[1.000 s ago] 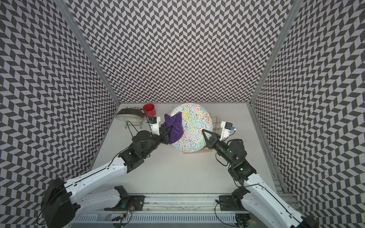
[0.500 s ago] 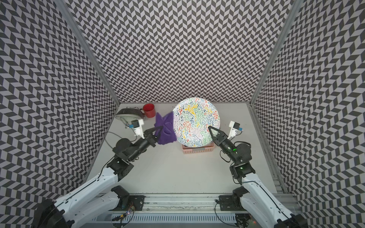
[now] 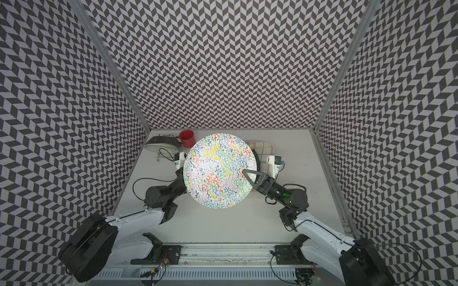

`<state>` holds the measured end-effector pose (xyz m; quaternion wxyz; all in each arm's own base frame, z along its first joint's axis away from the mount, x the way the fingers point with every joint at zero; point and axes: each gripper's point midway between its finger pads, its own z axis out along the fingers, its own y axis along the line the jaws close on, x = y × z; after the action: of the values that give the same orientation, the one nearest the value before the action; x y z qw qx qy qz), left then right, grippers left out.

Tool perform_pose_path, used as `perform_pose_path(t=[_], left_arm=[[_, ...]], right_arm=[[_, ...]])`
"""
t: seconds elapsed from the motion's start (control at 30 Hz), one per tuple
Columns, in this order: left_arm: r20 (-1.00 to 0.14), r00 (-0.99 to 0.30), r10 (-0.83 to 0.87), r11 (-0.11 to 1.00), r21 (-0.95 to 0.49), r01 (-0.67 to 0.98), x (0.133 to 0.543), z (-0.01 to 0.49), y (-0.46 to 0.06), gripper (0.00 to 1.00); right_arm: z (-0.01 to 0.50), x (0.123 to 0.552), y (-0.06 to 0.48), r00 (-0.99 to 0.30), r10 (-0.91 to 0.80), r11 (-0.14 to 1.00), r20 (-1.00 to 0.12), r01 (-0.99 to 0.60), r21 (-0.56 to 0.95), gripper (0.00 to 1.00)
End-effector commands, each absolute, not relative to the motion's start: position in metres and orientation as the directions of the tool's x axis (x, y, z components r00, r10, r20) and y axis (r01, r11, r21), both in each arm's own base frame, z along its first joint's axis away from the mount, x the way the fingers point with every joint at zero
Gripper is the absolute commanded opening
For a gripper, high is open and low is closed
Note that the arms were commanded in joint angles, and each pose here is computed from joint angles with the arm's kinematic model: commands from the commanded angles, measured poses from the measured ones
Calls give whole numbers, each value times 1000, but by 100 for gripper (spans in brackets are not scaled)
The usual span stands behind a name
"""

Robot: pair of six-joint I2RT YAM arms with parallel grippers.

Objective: Wipe the wet plate dry
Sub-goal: Wipe the plate with towel.

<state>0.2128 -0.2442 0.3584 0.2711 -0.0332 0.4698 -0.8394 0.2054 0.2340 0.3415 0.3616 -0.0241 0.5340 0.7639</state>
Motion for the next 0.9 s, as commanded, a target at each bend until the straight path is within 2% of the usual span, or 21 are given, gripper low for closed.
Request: perform_pose_path(t=[0.0, 0.13, 0.23, 0.27, 0.33, 0.43, 0.5, 0.57, 0.6, 0.67, 0.87], left_arm=[[-304, -830, -467, -619, -559, 552, 145, 418, -225, 0], [-319, -819, -477, -573, -594, 564, 132, 397, -230, 0], [-324, -758, -567, -442, -657, 611, 143, 370, -213, 0], [-345, -725, -596, -367, -686, 628, 152, 361, -210, 0], [-440, -622, -647, -147, -729, 669, 170, 350, -206, 0], [-658, -370, -656, 321, -686, 652, 195, 354, -186, 0], [-737, -242, -631, 482, -616, 623, 196, 372, -163, 0], [-797, -196, -571, 606, -571, 554, 204, 381, -151, 0], [-817, -196, -542, 650, -555, 518, 210, 384, -149, 0], [-849, -210, -485, 709, -522, 474, 221, 385, -151, 0], [-882, -259, -394, 784, -470, 407, 237, 371, -156, 0]], right_arm=[[401, 201, 217, -619, 650, -227, -442, -712, 664, 0], [413, 238, 187, -539, 743, -141, -397, -705, 695, 0], [405, 261, 152, -471, 803, -63, -365, -676, 734, 0], [396, 268, 143, -454, 814, -26, -363, -652, 757, 0], [378, 280, 138, -418, 810, 87, -410, -606, 790, 0], [347, 289, 157, -445, 712, 272, -543, -538, 798, 0], [325, 283, 178, -480, 652, 334, -586, -512, 791, 0], [311, 273, 203, -510, 605, 368, -612, -502, 782, 0], [298, 273, 210, -516, 595, 412, -616, -462, 785, 0], [281, 260, 241, -561, 548, 425, -621, -453, 784, 0], [232, 246, 318, -668, 442, 457, -599, -407, 791, 0]])
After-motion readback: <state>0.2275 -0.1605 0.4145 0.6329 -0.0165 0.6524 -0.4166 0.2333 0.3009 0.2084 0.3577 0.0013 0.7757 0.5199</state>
